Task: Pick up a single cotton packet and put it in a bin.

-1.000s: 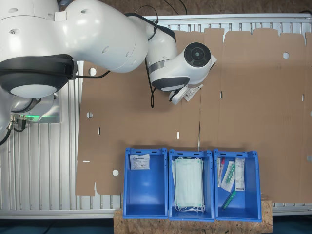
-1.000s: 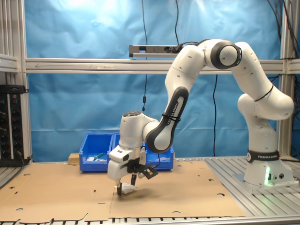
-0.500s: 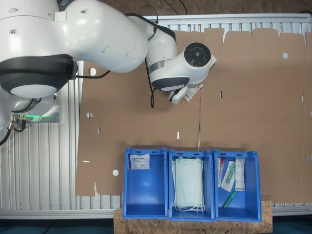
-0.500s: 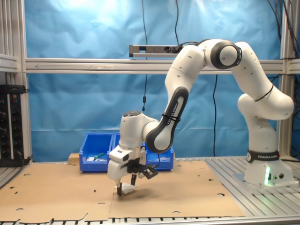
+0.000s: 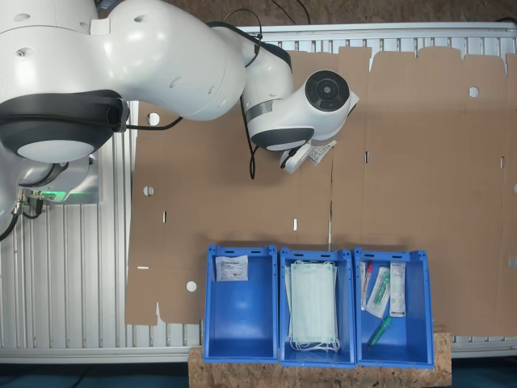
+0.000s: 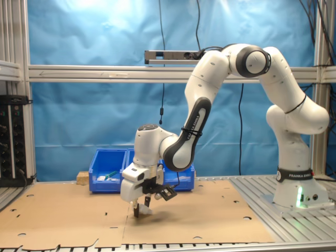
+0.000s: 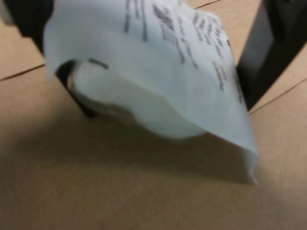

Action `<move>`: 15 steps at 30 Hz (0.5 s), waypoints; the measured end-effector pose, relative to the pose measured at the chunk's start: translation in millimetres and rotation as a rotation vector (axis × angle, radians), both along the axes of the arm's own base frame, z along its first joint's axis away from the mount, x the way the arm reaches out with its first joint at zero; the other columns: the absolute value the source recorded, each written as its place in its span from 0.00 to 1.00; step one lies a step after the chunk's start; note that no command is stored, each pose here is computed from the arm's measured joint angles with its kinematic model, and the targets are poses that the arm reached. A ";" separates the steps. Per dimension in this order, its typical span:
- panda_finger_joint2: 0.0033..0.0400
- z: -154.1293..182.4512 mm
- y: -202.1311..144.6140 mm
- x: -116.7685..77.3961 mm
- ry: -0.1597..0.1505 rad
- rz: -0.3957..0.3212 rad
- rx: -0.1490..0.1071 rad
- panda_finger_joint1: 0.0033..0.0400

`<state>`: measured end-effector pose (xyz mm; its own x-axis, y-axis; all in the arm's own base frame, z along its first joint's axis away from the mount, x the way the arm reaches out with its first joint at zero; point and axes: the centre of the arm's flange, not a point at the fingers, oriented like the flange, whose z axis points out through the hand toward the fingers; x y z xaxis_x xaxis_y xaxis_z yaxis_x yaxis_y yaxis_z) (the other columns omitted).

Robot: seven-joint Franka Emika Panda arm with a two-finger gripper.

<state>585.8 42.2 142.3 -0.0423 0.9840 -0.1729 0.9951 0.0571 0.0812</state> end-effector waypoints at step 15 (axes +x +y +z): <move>0.16 -0.1 0.0 0.0 0.000 0.000 0.000 0.16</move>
<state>585.8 42.2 142.2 -0.0423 0.9840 -0.1730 0.9951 0.0570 0.0810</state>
